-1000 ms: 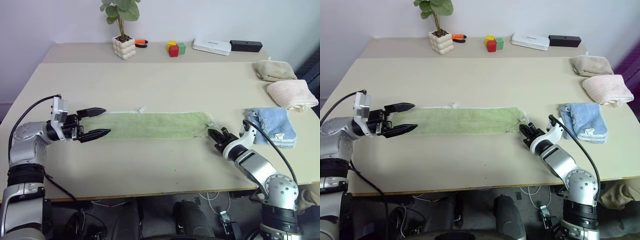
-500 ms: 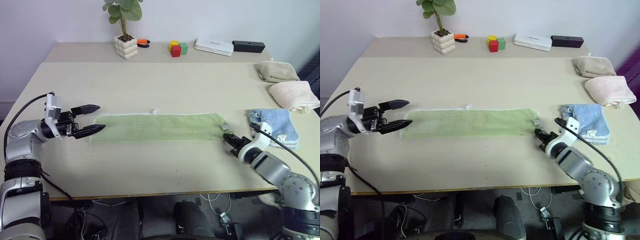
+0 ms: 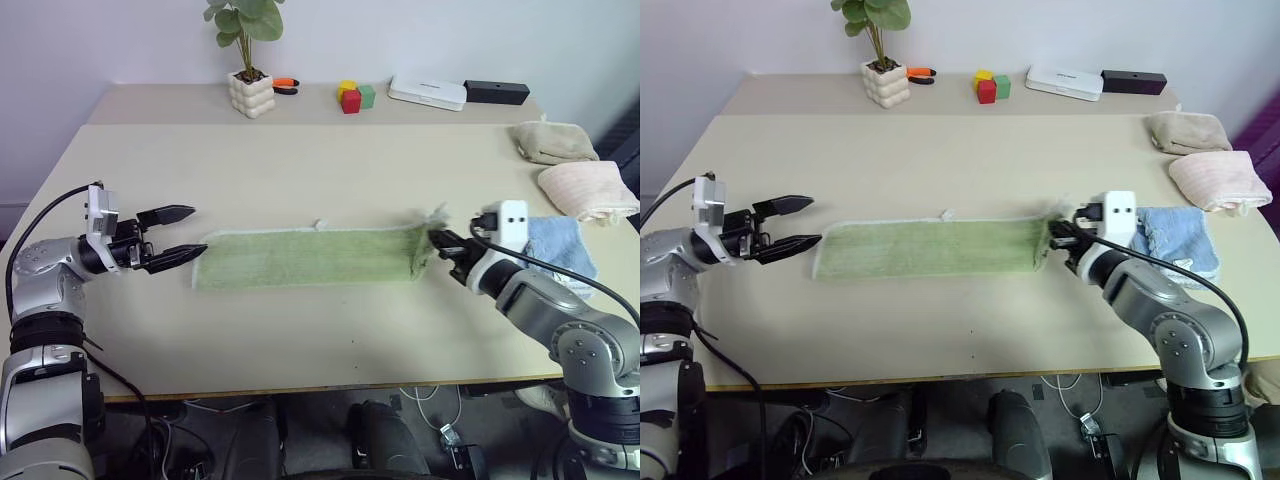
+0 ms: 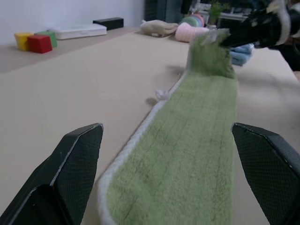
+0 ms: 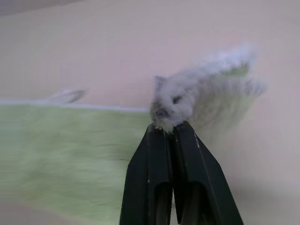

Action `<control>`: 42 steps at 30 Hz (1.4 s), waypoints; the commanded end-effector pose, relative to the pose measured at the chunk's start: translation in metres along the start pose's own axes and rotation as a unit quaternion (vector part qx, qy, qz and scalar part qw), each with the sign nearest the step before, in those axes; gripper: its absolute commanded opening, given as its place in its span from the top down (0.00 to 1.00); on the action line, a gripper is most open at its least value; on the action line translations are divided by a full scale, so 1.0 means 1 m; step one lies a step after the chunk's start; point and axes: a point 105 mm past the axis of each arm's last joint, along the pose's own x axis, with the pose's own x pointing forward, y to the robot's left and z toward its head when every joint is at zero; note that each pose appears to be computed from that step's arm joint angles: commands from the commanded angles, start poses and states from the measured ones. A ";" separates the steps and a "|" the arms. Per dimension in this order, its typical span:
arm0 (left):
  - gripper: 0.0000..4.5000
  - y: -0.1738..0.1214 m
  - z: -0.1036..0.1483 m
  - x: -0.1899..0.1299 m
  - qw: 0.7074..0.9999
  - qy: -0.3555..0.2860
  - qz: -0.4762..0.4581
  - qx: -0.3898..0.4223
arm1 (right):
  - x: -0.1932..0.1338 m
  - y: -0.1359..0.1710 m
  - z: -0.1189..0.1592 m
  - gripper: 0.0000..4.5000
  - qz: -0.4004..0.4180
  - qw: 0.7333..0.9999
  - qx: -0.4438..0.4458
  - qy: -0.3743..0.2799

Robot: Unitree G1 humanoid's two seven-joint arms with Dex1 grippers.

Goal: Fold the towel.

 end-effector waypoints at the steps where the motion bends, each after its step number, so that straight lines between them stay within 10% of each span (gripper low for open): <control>1: 0.00 0.001 0.013 -0.007 1.000 -0.006 0.001 0.028 | 0.003 0.030 0.005 0.98 0.065 0.997 -0.034 0.000; 11: 0.00 -0.009 0.010 -0.018 1.000 0.002 0.003 0.026 | 0.039 0.088 -0.017 0.98 0.188 0.980 -0.042 0.042; 38: 0.00 -0.022 0.009 -0.014 1.000 0.003 -0.001 0.017 | 0.068 0.124 -0.052 0.98 0.210 0.972 -0.046 0.090; 42: 0.00 -0.022 0.009 -0.014 1.000 0.005 -0.003 0.016 | 0.066 0.131 -0.056 0.68 0.230 0.968 -0.038 0.096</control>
